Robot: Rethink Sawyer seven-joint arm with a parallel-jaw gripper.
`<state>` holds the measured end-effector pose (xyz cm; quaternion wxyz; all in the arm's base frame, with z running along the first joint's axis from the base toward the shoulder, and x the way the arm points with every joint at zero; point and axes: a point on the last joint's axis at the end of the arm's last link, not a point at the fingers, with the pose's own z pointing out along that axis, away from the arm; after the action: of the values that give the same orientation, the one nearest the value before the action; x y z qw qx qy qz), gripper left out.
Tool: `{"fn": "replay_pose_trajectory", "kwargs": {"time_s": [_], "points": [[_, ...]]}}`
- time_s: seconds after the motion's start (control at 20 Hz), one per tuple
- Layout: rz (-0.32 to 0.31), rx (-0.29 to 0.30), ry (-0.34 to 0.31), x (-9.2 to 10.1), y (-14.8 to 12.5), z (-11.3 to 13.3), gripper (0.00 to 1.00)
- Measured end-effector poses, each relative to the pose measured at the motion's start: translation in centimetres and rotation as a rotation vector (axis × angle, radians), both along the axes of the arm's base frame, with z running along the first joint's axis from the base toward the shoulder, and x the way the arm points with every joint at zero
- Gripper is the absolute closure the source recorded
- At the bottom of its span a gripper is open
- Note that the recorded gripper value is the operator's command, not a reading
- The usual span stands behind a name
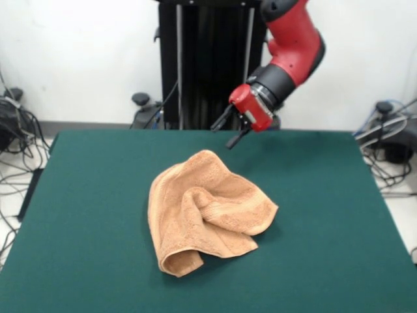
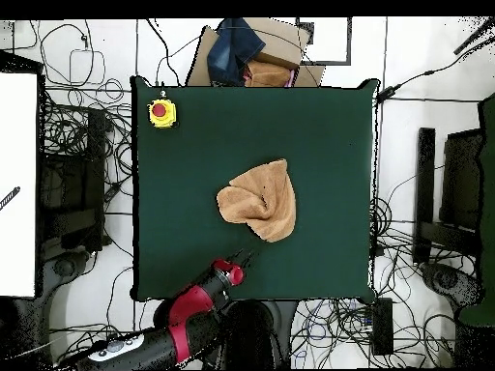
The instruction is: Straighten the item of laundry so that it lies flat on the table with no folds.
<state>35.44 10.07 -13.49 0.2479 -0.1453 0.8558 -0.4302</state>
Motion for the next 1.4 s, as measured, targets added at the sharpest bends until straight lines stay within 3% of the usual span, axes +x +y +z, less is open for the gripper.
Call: {"fn": "replay_pose_trajectory", "kwargs": {"time_s": [0.35,0.65,1.4], "points": [[-0.05,0.026,-0.087,1.9,0.3,-0.2,0.0],[-0.065,0.038,-0.123,2.8,0.4,-1.2,0.0],[-0.07,0.052,-0.13,3.9,-0.1,-3.7,0.0]]}}
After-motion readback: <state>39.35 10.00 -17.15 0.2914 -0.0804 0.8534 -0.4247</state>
